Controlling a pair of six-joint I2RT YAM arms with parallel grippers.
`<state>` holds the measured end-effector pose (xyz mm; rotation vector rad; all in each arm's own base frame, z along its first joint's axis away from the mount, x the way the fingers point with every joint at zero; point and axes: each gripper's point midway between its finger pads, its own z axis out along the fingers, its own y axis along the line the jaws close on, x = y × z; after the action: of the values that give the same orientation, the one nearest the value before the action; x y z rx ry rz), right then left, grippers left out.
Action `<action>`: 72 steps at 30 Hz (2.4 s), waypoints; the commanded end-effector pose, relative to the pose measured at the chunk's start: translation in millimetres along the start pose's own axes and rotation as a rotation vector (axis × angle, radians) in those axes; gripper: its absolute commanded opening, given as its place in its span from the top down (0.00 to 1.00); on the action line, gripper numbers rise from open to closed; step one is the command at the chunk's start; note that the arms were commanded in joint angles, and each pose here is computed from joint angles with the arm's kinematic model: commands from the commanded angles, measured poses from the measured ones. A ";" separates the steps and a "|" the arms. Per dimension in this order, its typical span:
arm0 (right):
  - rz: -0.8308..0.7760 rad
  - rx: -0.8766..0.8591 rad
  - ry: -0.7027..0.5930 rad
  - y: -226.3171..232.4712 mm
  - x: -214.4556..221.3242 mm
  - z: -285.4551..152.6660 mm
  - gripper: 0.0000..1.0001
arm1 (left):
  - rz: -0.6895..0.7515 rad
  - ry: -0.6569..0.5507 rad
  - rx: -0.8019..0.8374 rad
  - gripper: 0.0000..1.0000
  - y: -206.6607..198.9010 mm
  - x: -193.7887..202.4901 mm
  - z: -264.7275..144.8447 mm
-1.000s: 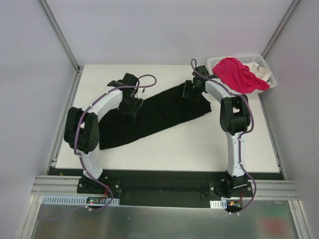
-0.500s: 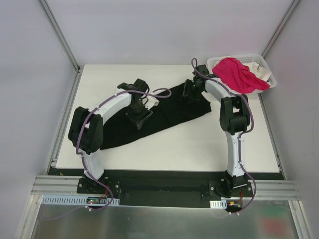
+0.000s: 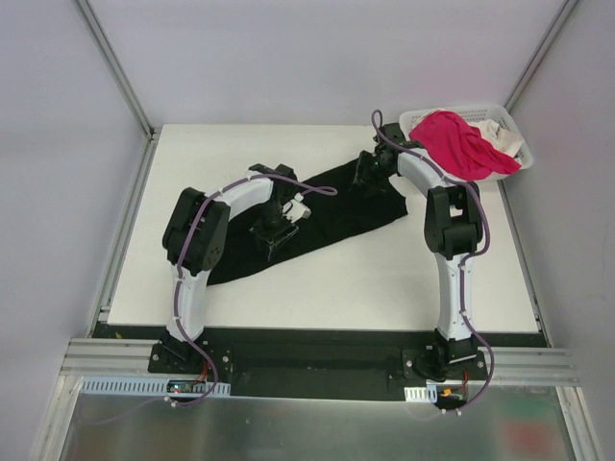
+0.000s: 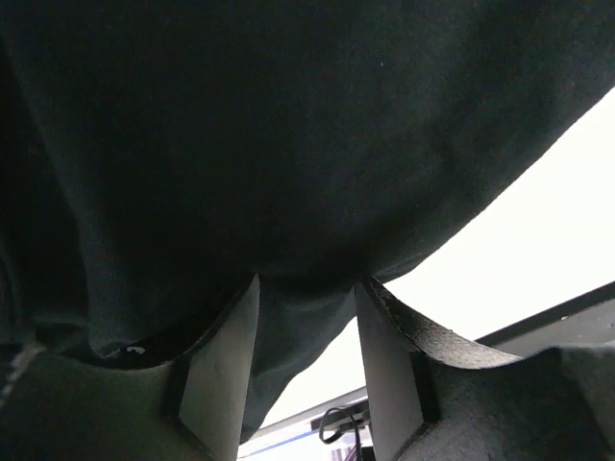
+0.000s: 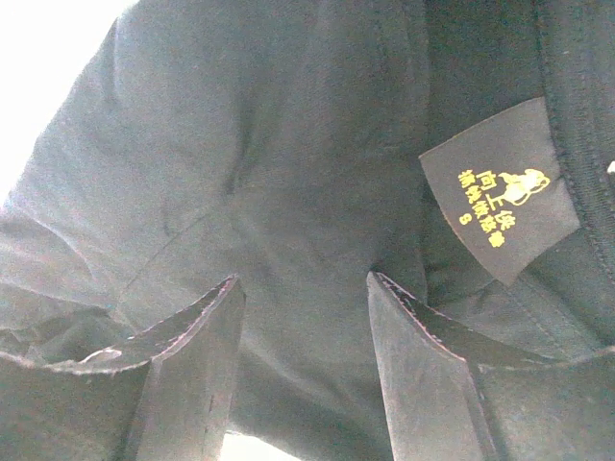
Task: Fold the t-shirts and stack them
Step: Rotate the tshirt 90 degrees
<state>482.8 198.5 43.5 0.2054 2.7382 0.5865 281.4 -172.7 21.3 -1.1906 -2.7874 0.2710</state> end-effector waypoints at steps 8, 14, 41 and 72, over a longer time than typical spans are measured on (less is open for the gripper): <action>0.025 -0.041 -0.023 8.2 -14.7 -7.2 0.43 | -0.011 -0.016 0.082 0.59 -12.2 -17.7 16.2; 0.013 -0.038 -0.019 13.0 -26.0 1.7 0.43 | 0.009 -0.048 0.118 0.63 -25.9 -36.1 15.7; -0.095 -0.039 0.169 13.1 20.7 11.6 0.42 | 0.287 -0.179 0.259 0.65 -151.0 -104.4 2.4; -0.104 -0.068 -0.241 9.1 -13.1 -155.8 0.42 | 0.080 -0.602 -0.076 0.29 -43.6 -126.6 -136.8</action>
<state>451.2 155.2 133.1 0.1014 2.6182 0.6059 307.8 -289.0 115.6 -1.4518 -2.9600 0.7438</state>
